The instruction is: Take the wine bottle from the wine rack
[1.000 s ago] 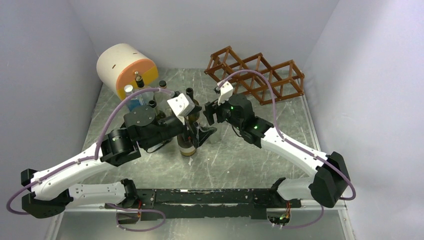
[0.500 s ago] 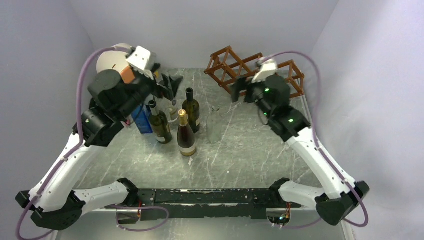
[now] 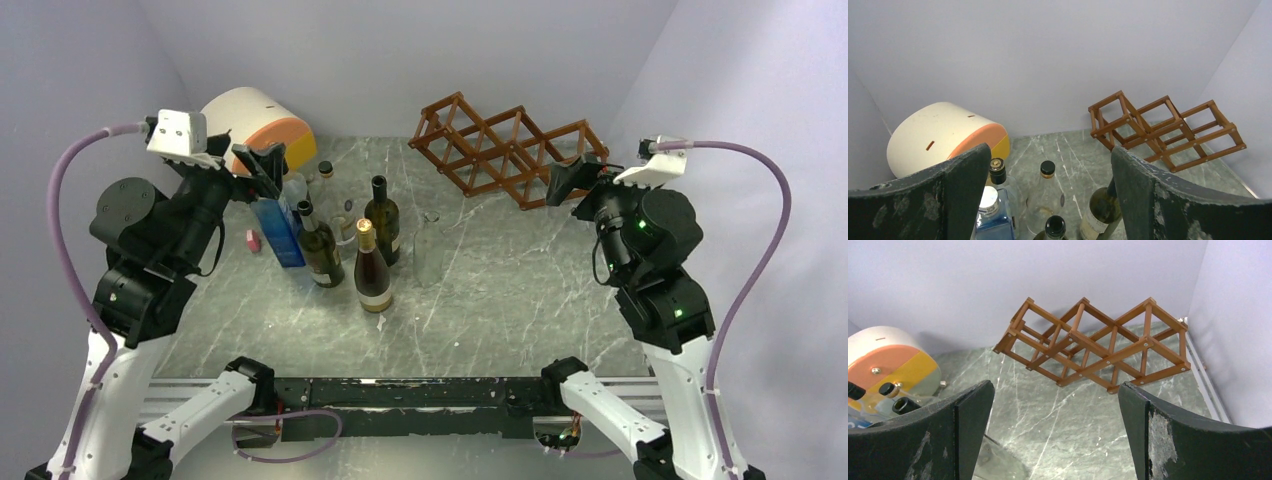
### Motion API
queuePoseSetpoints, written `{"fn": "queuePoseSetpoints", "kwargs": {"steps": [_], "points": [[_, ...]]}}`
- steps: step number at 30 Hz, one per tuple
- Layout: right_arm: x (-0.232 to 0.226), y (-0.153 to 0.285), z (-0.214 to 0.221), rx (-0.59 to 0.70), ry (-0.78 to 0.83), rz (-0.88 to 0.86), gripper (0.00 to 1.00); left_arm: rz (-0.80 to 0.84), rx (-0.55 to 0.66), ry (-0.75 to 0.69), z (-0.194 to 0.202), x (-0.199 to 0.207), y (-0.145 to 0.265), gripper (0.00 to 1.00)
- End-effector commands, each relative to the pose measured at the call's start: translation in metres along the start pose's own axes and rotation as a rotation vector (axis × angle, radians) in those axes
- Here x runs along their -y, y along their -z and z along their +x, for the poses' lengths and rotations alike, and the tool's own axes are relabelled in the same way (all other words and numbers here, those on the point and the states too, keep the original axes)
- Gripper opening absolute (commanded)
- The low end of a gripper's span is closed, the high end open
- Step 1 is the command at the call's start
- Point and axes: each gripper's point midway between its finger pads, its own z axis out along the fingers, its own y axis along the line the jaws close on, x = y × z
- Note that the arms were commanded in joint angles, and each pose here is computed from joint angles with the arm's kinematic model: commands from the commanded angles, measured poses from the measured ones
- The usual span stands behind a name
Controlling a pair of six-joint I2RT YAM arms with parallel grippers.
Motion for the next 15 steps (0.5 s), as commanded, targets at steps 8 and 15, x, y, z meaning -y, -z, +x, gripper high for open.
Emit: {"fn": "queuePoseSetpoints", "kwargs": {"steps": [8,15], "points": [[0.0005,0.0007,-0.0002,0.015,0.01,-0.008,1.0,0.016,0.039,0.022,-0.0038,0.0013,0.0086,0.93],[-0.0027,0.007,-0.0004,0.044,0.003,-0.045,1.0,0.031,0.032,0.022,-0.0013,0.0037,0.0097,0.93]]}}
